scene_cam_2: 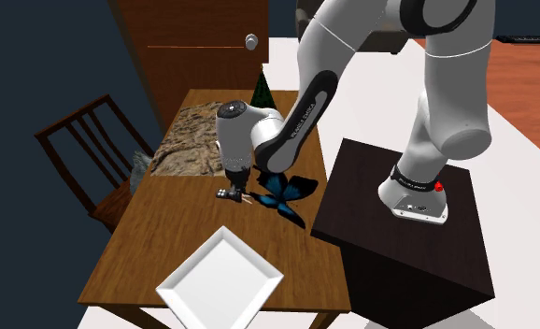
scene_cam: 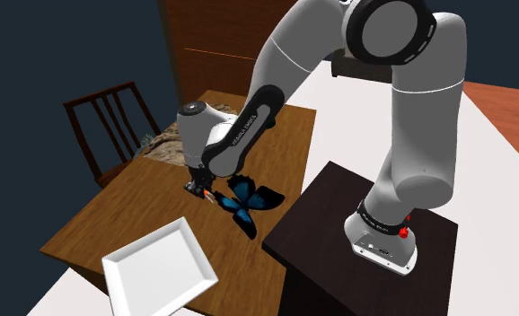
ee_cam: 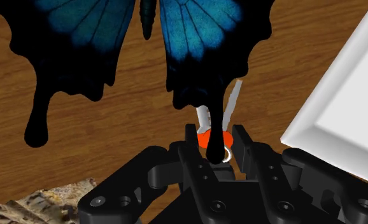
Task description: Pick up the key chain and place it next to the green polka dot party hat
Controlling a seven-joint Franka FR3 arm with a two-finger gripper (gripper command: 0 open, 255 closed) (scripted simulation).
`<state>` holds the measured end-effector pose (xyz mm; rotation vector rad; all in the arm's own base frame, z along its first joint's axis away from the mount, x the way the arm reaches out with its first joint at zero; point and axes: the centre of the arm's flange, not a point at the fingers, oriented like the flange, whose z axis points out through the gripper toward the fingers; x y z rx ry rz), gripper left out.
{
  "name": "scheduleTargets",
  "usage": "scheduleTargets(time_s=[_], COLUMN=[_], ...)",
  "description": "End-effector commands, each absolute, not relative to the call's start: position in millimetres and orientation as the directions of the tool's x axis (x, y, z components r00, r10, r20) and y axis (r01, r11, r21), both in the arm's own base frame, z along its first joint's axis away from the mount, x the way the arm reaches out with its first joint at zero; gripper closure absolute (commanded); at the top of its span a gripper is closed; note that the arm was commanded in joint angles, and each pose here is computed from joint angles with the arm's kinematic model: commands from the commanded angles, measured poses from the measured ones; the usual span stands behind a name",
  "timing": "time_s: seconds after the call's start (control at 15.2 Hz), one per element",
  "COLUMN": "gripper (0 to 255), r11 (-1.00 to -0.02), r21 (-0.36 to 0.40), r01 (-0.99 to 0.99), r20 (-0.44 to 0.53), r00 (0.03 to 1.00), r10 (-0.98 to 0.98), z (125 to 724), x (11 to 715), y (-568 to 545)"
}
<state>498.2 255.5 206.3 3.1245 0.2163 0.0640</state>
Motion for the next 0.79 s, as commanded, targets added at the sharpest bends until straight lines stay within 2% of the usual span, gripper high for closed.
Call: scheduleTargets(time_s=[0.0,0.73], gripper=[255,255], r11=[-0.99,-0.99], r21=[0.012,0.012], r01=[0.138,0.138], r20=[0.04,0.04], r00=[0.99,0.99], r10=[0.138,0.138], z=[217.5,275.5], x=[498.8,498.8], y=[256.1,256.1])
